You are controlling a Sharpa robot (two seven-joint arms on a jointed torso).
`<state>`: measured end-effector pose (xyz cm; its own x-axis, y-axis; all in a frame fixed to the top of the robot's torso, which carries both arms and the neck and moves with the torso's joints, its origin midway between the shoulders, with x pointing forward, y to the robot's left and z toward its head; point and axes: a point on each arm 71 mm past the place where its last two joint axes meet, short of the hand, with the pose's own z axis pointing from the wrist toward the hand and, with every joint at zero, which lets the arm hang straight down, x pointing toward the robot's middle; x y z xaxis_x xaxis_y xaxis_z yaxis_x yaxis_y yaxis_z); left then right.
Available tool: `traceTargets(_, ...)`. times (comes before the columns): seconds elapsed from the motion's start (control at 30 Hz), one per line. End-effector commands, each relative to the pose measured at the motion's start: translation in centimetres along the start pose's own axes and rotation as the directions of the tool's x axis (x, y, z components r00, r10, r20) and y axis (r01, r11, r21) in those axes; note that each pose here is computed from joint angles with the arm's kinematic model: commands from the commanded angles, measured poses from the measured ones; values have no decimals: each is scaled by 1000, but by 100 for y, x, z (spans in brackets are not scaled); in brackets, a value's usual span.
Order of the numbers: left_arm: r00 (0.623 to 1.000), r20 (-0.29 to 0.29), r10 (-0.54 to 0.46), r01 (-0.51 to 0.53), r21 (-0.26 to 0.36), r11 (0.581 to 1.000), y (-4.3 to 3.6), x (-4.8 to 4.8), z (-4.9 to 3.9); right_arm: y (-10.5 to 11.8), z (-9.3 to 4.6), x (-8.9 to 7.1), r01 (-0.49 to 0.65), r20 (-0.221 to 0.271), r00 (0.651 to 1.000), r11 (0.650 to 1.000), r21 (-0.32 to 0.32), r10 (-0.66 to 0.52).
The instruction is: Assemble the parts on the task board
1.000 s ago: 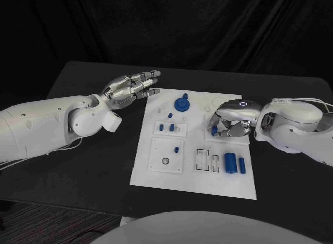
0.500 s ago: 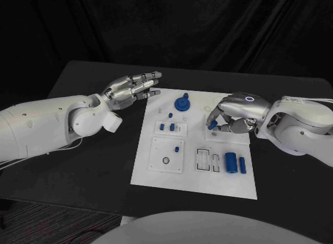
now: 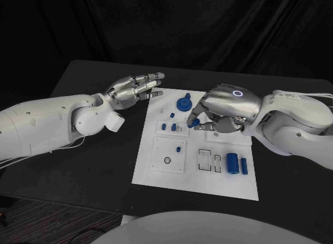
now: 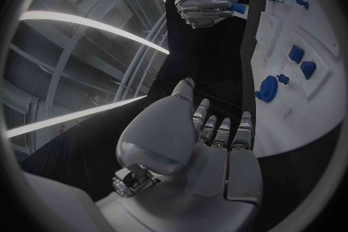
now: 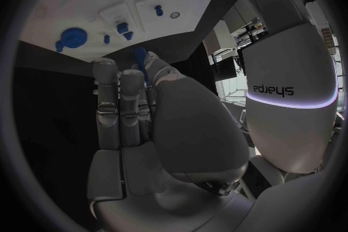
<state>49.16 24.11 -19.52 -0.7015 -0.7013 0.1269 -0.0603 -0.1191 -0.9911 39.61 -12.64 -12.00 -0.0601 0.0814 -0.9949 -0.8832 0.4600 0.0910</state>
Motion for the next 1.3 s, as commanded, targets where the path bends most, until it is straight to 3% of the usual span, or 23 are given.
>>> traceTargets(0.03,1000,-20,-10,10,7,1000,2,30,15,85,141,70,-25,-58,998,999,-43,23)
traceTargets(0.2,1000,-23,-11,11,12,1000,1,38,27,178,338,265,-61,-139,989,996,-69,50)
traceTargets(0.53,999,-32,-13,14,21,1000,-1,62,53,307,632,619,-110,-248,965,991,-78,88)
traceTargets(0.8,999,-33,-13,14,26,1000,-3,64,63,372,718,741,-127,-273,957,989,-76,102)
traceTargets(1.3,999,-42,-16,17,21,1000,6,81,84,356,725,795,-105,-286,955,993,-59,84)
